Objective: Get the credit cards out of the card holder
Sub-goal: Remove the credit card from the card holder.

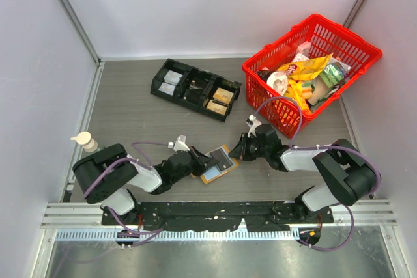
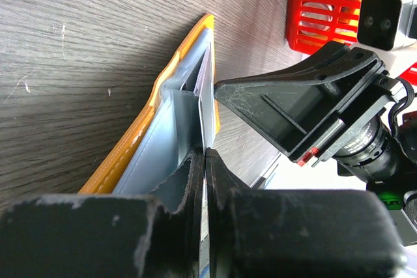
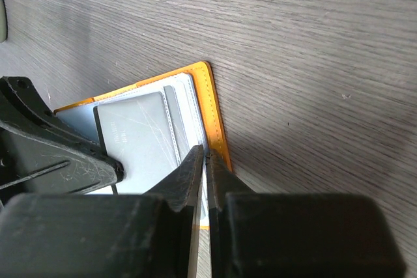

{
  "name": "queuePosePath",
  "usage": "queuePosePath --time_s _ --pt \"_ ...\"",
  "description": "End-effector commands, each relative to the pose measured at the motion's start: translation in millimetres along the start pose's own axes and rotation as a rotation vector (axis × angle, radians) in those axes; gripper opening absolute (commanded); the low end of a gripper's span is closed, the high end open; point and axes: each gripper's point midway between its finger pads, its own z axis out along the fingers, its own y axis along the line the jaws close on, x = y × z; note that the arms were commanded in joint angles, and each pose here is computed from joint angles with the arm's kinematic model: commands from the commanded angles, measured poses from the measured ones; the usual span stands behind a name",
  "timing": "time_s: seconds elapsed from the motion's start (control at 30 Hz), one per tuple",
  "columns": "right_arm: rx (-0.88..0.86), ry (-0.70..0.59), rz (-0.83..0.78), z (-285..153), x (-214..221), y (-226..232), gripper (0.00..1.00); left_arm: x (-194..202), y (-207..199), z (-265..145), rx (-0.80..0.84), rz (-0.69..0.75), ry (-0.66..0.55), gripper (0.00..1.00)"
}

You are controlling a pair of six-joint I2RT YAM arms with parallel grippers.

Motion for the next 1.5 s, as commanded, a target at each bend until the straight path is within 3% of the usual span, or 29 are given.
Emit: queuePosePath --time_s 0.0,0.33,0.47,0.57,0.97,1.17,1.47 --pt "0.154 0.138 0.073 -7 45 -42 0.1 -2 -11 -4 0.044 -0.005 -0.011 0.08" --pt "0.148 0.133 0.08 -7 43 -41 0.1 -1 -12 -9 0.06 -0.004 -0.002 0.15" --pt "0.148 0.133 0.08 -7 43 -41 0.1 -2 -17 -8 0.075 0.017 -0.006 0.3" --pt "0.146 0.137 0.083 -6 44 -41 0.1 1 -24 -5 0.098 0.022 0.007 0.3" --pt "0.143 0.135 0.083 -6 43 -40 0.1 -1 -24 -9 0.126 0.02 -0.004 0.01" --pt "0.15 0.123 0.09 -8 41 -42 0.1 -1 -18 -14 0.11 0.013 -0.005 0.0" --pt "0.155 0.105 0.095 -12 35 -44 0.1 -4 14 -24 -0.067 0.052 -0.006 0.0"
